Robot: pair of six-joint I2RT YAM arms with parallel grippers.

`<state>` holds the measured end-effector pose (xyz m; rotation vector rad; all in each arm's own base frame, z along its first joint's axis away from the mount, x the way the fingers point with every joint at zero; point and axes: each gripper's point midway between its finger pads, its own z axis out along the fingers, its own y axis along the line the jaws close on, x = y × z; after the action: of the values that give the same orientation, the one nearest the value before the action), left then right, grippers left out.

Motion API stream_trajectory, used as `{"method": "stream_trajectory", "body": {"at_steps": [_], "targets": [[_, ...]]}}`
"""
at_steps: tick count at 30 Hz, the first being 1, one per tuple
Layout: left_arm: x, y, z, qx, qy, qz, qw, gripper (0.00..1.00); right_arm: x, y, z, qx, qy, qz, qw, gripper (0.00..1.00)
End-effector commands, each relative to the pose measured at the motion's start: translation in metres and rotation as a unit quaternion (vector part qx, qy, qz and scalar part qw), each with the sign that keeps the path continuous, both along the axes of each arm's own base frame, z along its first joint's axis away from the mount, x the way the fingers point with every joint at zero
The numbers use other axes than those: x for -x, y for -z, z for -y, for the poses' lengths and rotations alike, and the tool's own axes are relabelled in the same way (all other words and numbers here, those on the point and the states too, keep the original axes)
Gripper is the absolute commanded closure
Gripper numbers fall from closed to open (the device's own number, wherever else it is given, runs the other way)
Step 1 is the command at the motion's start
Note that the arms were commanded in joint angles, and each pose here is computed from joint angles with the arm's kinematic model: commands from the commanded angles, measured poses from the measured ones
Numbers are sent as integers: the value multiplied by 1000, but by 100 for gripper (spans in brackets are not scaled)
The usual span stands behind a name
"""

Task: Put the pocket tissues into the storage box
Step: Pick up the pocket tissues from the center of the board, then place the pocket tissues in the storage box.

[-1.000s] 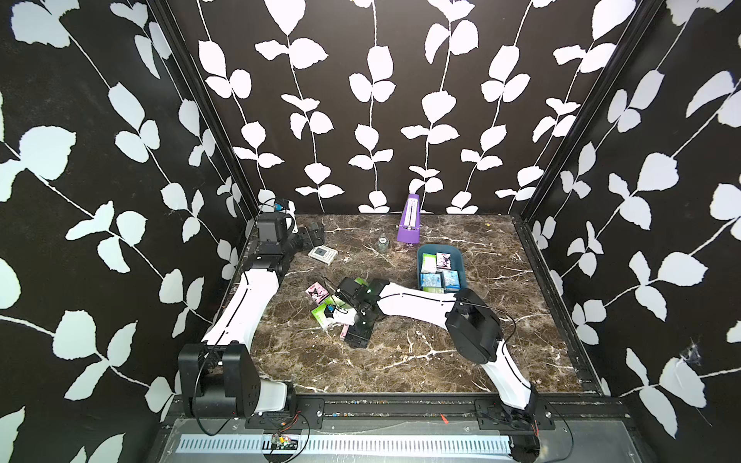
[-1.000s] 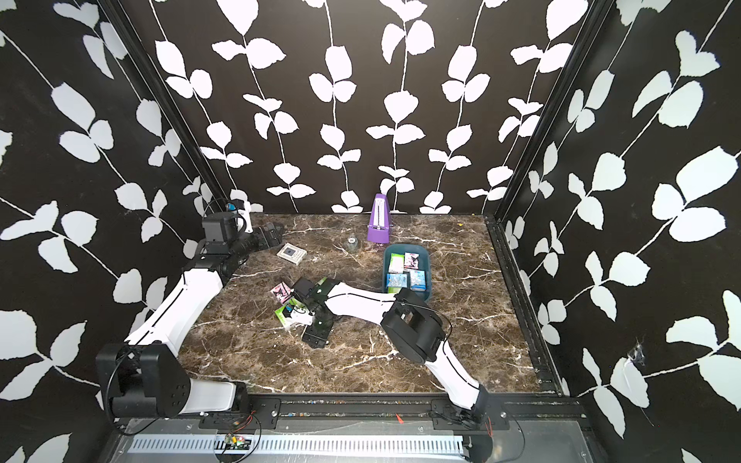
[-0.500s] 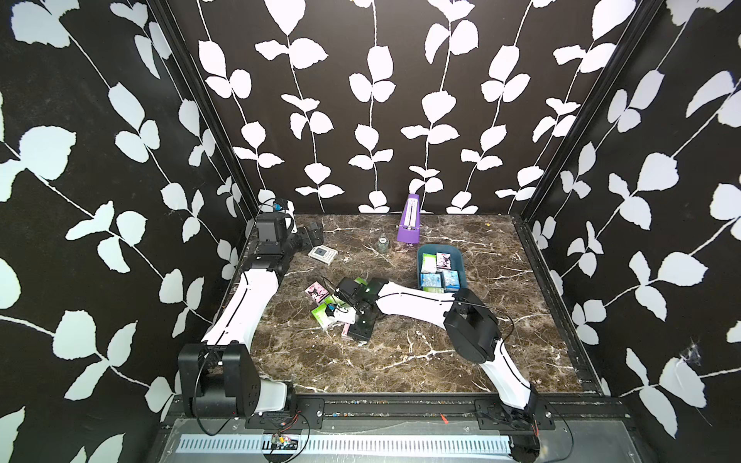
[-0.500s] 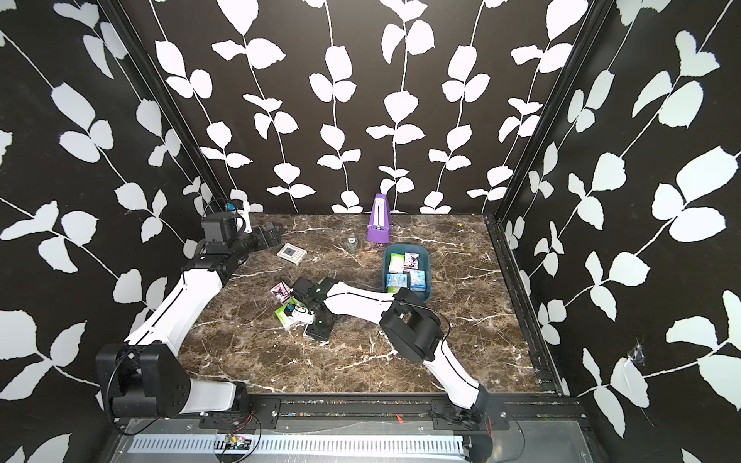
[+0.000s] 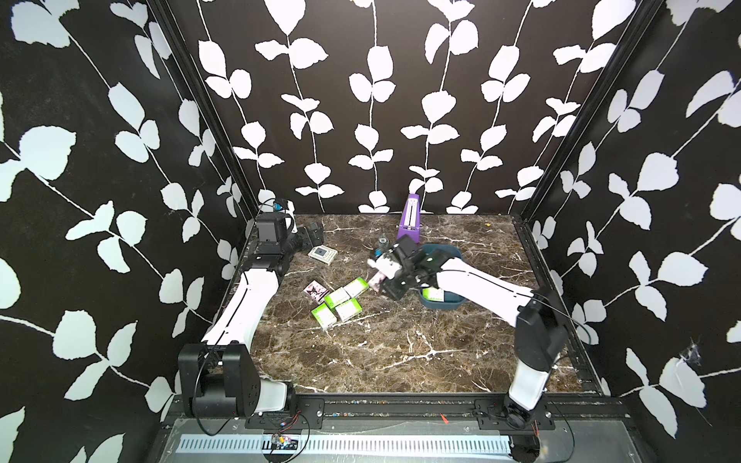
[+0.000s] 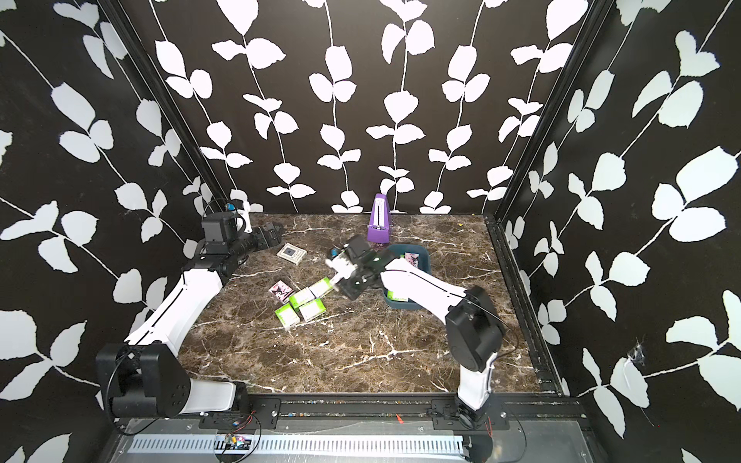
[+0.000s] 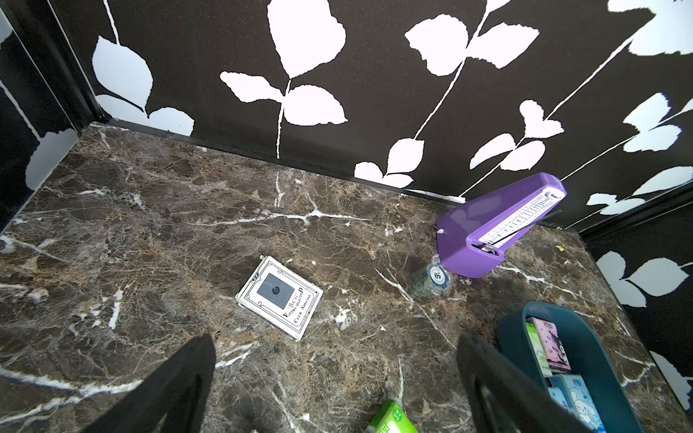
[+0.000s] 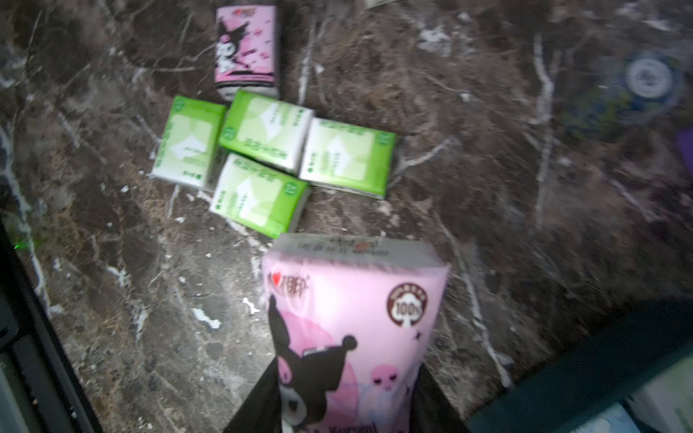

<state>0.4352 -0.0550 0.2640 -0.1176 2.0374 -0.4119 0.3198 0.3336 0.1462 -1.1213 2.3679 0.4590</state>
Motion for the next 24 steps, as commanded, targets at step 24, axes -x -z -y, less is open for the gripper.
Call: {"method": "stream_trajectory", "body": {"at_steps": [24], "targets": [[1, -10, -4, -9, -2, 18, 1000, 1, -60, 36, 208, 114, 371, -87, 918, 54]]}}
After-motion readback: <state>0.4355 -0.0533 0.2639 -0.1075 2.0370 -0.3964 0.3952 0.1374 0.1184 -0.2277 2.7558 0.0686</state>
